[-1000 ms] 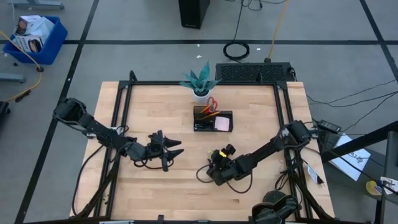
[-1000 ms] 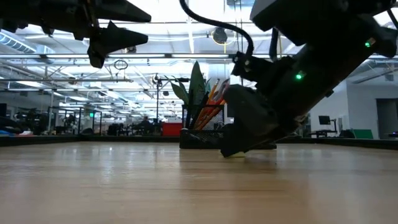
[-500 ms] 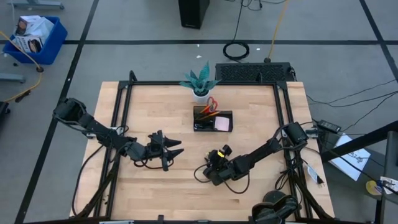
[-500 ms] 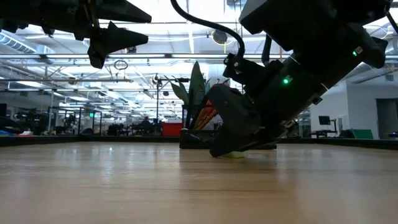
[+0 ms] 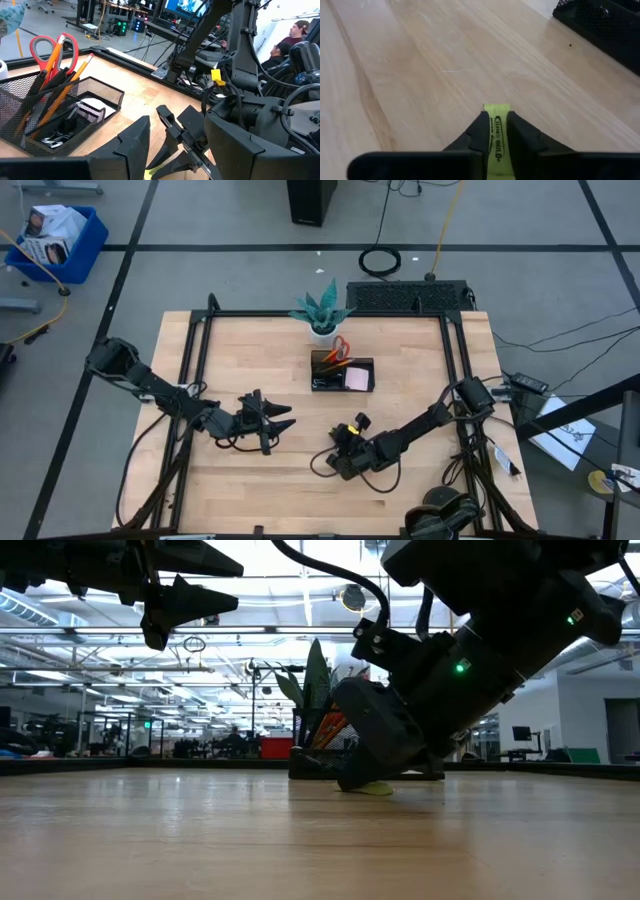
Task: Pick and place office supplies into organizer
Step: Put the green eraser into the black desk organizer
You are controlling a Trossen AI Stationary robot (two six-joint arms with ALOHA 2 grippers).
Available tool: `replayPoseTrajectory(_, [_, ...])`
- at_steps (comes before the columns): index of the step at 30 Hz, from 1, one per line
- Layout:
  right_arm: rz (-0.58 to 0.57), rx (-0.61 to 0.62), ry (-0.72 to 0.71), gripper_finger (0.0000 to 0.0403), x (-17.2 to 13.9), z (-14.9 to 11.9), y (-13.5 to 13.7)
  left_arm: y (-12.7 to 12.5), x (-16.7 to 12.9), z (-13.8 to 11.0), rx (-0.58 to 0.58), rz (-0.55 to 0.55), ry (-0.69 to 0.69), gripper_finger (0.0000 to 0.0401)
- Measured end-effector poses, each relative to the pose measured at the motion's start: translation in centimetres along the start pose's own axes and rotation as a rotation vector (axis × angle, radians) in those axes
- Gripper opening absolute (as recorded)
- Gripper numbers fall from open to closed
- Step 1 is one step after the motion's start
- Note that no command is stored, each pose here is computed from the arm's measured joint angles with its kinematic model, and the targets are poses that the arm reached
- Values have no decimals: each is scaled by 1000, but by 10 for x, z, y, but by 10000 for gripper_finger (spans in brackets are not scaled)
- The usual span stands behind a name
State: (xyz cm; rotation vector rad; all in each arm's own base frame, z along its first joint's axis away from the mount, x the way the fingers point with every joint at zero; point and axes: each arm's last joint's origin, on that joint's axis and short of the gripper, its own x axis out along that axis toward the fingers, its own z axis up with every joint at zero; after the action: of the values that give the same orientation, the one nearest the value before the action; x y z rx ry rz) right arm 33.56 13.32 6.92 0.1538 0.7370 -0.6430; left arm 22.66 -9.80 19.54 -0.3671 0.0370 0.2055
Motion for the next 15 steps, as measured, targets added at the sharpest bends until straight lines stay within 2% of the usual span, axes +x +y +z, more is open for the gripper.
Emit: replayPoseTrajectory(15, [54,-79,-87,42,-9,19,4,0,0,0,4,2,3,196])
